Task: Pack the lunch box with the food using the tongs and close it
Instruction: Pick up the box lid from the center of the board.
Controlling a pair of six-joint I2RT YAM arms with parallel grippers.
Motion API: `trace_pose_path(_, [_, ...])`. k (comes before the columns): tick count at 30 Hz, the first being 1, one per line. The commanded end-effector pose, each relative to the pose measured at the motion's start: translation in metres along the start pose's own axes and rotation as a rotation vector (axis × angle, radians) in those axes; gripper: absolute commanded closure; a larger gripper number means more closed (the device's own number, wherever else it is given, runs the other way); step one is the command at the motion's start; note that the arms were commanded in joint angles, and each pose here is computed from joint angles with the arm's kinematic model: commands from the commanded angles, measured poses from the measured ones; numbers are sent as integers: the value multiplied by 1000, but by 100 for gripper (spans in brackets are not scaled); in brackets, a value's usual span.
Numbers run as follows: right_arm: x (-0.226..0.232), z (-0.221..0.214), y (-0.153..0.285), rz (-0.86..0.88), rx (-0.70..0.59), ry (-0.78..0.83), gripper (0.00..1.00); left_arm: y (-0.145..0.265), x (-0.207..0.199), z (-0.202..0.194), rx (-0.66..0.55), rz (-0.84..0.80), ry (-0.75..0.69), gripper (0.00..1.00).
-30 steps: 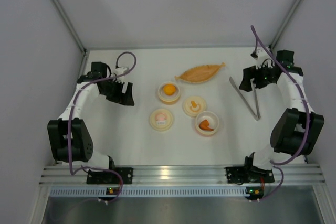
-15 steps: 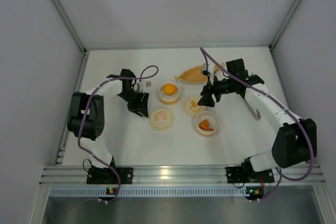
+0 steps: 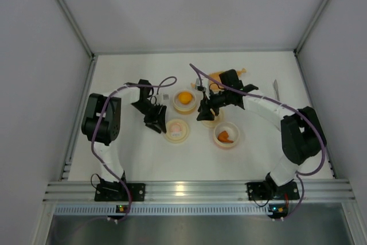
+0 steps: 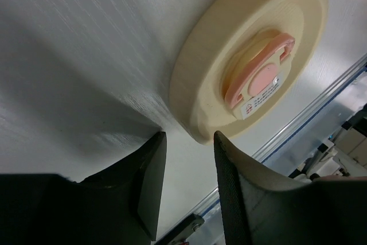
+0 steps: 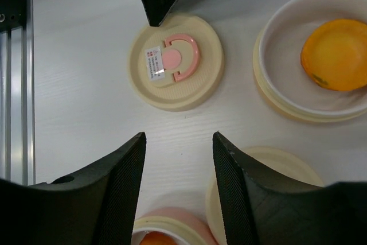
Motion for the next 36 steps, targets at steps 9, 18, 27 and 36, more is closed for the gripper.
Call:
trace_pose_path(9, [-2,31,-56,97,-124,141,52,-4,4,14,26,42,73,64])
trace_pose_path(18, [-7,26,-86,143,-133,75,53,-9,9,21,31,104,52,70])
trace_pose_path(27, [-6,18,-114,166,-115,27,52,-13,6,21,49,122,36,76])
trace_pose_path(36, [-8,9,-132,177,-95,-9,40,-14,6,24,58,134,39,82])
Point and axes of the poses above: each gripper's point midway between its finger pads, its own y axis back along the fingers, its own x axis along the line the jaws close on, z = x × y, the point moved 4 cm from there along y, back along the fingers, and after that the axes turned 15 degrees about y, right-handed, at the moved point
